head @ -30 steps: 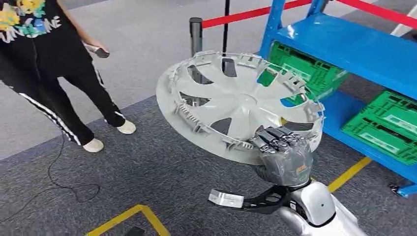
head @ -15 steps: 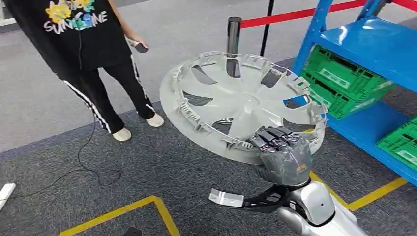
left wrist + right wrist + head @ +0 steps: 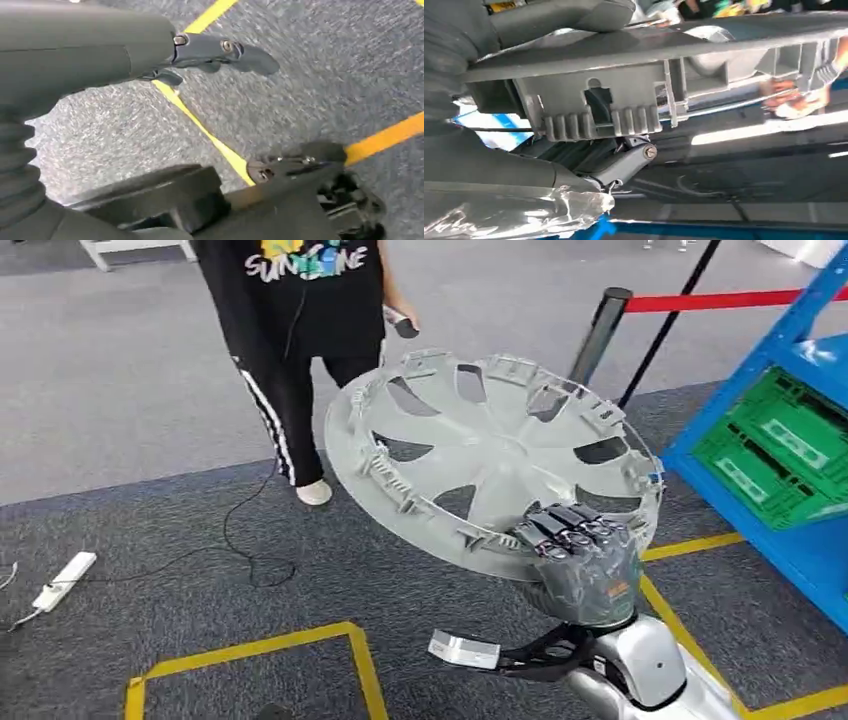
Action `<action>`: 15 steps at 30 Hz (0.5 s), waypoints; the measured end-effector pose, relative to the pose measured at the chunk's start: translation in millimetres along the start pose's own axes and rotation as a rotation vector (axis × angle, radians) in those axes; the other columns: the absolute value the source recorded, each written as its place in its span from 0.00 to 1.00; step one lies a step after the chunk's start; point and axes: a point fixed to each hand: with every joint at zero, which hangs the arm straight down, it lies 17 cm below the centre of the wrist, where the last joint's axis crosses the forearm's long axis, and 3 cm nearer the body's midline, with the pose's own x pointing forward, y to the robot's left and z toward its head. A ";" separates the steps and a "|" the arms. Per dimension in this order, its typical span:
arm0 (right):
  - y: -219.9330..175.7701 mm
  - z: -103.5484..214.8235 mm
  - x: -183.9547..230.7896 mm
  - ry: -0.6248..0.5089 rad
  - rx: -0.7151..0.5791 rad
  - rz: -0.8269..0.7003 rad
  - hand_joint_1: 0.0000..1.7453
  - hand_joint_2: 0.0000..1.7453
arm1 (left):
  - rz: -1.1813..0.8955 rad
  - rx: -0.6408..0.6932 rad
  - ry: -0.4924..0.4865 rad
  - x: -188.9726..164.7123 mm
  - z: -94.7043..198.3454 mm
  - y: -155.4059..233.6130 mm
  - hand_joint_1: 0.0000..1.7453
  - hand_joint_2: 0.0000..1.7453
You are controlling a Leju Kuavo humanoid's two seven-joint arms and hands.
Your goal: Take the parts from the cabinet and place them on the table.
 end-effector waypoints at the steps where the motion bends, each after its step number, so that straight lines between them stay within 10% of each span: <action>1: 0.3 1.0 -0.1 0.000 0.003 0.001 1.00 1.00 | 0.000 -0.003 0.000 0.1 0.5 -1.8 0.00 1.00; 15: -1.3 2.8 -5.0 0.011 0.004 0.012 1.00 1.00 | -0.001 -0.010 -0.005 3.2 0.3 -3.2 0.00 1.00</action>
